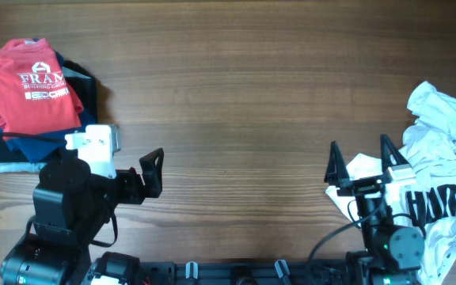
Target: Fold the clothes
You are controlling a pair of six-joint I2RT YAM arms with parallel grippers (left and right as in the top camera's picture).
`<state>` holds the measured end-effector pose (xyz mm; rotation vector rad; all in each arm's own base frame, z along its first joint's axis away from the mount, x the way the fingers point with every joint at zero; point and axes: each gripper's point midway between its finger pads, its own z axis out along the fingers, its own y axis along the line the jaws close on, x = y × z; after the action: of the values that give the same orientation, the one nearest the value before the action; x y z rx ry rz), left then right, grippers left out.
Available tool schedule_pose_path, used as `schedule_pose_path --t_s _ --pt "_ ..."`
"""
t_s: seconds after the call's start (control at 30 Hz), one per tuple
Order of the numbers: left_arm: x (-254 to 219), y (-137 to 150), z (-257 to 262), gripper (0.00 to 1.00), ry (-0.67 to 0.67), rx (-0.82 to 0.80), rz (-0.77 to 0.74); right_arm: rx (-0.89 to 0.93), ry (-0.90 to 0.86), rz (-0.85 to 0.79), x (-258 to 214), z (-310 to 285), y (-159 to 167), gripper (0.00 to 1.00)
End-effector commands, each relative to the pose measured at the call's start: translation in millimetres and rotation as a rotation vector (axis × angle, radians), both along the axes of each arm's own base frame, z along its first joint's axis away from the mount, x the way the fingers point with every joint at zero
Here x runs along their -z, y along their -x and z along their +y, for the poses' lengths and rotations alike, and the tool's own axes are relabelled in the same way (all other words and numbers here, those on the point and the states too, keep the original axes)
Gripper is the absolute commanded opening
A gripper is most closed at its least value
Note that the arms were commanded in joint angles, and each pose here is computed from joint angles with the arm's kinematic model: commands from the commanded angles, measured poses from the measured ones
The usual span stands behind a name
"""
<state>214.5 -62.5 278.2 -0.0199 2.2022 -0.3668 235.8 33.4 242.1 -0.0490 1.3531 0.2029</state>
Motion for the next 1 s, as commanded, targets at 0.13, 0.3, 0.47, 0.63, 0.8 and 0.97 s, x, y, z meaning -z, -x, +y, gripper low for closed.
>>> schedule_pose_path --t_s 0.13,0.3,0.47,0.63,0.8,0.97 --pt "1.6 -0.7 1.9 1.0 -0.003 -0.015 0.002 -0.109 0.147 0.177 63.6 21.1 -3.9 1.0" --pt "1.6 -0.7 1.9 1.0 -0.003 -0.015 0.002 -0.109 0.147 0.176 63.3 21.0 -4.0 1.0" --pt "1.6 -0.7 1.9 1.0 -0.003 -0.015 0.002 -0.108 0.148 0.176 63.3 21.0 -4.0 1.0" --pt "1.6 -0.7 1.9 1.0 -0.003 -0.015 0.002 -0.108 0.148 0.176 63.3 21.0 -4.0 1.0" --pt "1.6 -0.7 1.9 1.0 -0.003 -0.015 0.002 -0.108 0.148 0.176 63.3 21.0 -4.0 1.0" --pt "1.6 -0.7 1.9 1.0 -0.003 -0.015 0.002 -0.109 0.147 0.176 63.3 21.0 -4.0 1.0"
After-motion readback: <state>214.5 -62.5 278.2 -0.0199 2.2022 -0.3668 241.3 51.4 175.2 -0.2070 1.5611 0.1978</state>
